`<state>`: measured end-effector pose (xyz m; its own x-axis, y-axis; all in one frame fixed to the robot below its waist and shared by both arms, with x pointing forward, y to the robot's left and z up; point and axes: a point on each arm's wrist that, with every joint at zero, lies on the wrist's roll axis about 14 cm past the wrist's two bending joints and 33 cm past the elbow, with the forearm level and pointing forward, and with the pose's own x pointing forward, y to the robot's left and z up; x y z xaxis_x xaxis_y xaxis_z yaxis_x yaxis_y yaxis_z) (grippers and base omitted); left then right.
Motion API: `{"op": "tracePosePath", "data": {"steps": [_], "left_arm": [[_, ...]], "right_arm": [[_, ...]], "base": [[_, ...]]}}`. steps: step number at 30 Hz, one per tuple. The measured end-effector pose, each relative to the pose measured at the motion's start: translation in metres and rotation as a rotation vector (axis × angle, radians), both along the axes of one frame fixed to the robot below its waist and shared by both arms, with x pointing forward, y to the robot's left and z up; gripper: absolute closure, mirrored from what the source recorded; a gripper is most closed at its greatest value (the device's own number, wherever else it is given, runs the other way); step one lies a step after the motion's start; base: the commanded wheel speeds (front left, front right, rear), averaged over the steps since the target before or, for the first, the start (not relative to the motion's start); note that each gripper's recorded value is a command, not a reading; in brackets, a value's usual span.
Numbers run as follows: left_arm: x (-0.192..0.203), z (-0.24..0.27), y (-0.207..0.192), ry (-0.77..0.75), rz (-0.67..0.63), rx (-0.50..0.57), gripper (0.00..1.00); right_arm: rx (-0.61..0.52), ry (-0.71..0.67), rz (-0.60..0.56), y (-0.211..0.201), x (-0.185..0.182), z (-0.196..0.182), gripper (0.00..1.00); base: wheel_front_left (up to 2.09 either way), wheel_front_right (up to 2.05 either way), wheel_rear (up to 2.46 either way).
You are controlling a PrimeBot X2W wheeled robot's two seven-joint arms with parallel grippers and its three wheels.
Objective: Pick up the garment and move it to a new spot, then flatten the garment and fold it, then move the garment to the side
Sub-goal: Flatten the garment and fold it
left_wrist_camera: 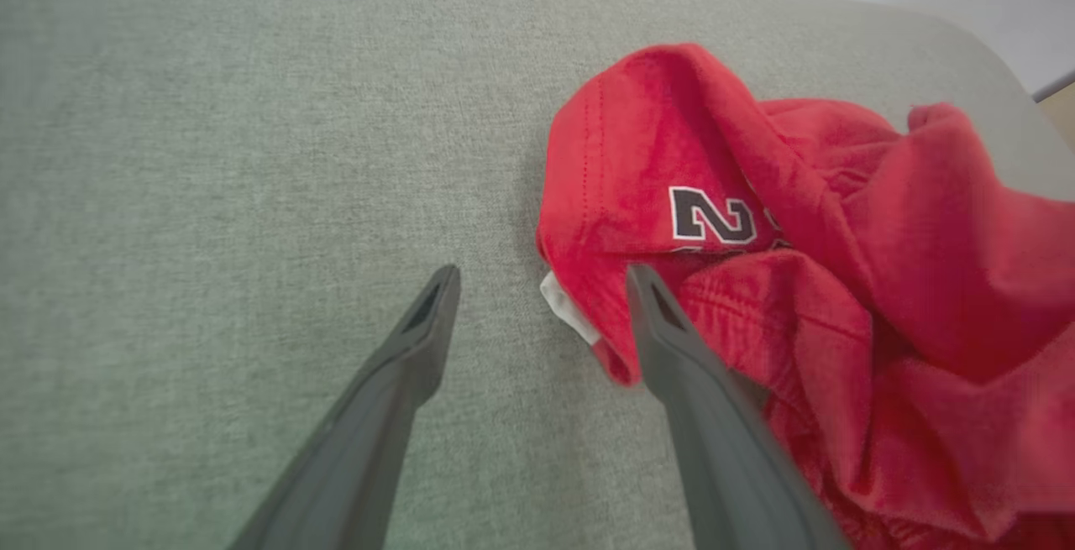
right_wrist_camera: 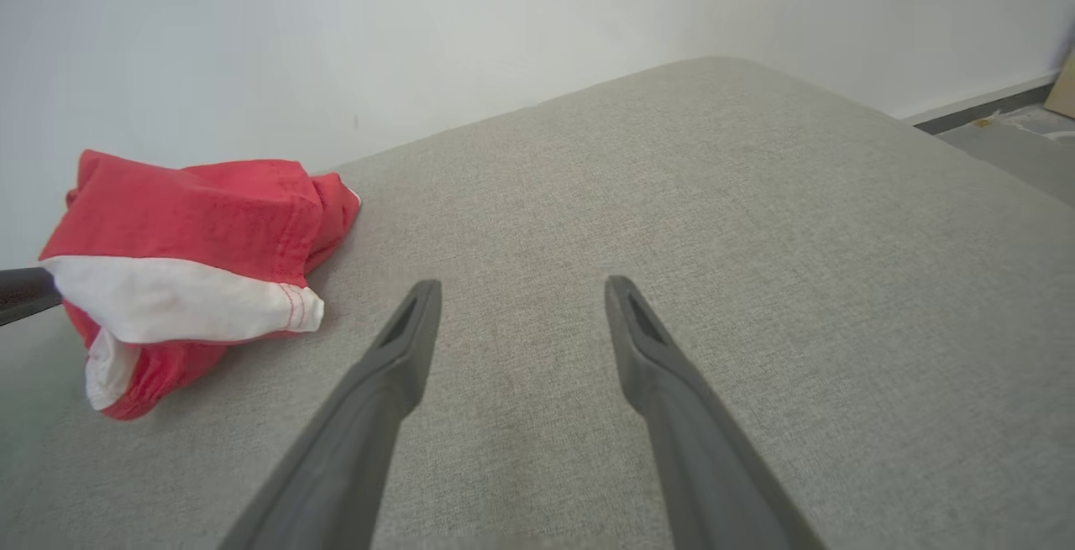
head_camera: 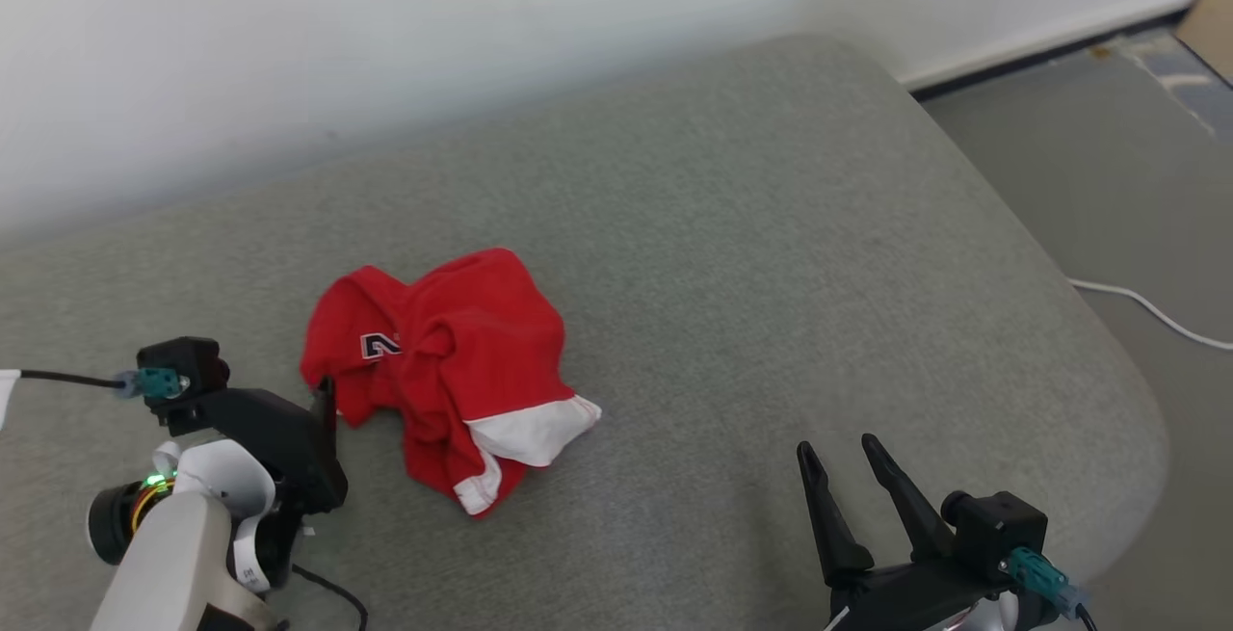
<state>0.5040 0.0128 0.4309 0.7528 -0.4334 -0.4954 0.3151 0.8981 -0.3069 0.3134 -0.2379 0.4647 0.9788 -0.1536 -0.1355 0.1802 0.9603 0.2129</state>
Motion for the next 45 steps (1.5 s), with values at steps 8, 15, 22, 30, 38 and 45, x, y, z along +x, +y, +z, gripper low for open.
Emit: {"op": "tracePosePath", "data": {"steps": [8, 15, 22, 30, 38, 45], "left_arm": [[0.001, -0.033, -0.021, 0.099, -0.03, 0.021, 0.79], [0.031, 0.015, -0.029, -0.118, 0.003, -0.097, 1.0], [0.049, 0.136, -0.039, -0.51, -0.013, -0.265, 1.0], [0.004, 0.267, -0.074, -0.839, -0.168, -0.349, 1.0], [-0.037, 0.34, -0.071, -1.008, -0.196, -0.323, 1.0], [-0.029, 0.343, -0.023, -1.042, -0.047, -0.218, 1.0]], "right_arm": [[-0.006, 0.042, -0.041, -0.011, -0.004, -0.011, 0.0], [-0.01, 0.034, -0.024, -0.009, 0.005, -0.011, 0.0], [-0.012, 0.019, 0.015, 0.001, 0.013, -0.007, 0.0], [-0.004, -0.02, 0.063, 0.016, 0.013, 0.004, 0.0], [0.006, -0.056, 0.071, 0.02, 0.005, 0.013, 0.0], [0.008, -0.059, 0.071, 0.02, 0.006, 0.014, 0.0]], "base": [[0.0, 0.0, 0.0], [0.0, 0.0, 0.0], [0.0, 0.0, 0.0], [0.0, 0.0, 0.0], [0.0, 0.0, 0.0], [0.0, 0.0, 0.0]]}}
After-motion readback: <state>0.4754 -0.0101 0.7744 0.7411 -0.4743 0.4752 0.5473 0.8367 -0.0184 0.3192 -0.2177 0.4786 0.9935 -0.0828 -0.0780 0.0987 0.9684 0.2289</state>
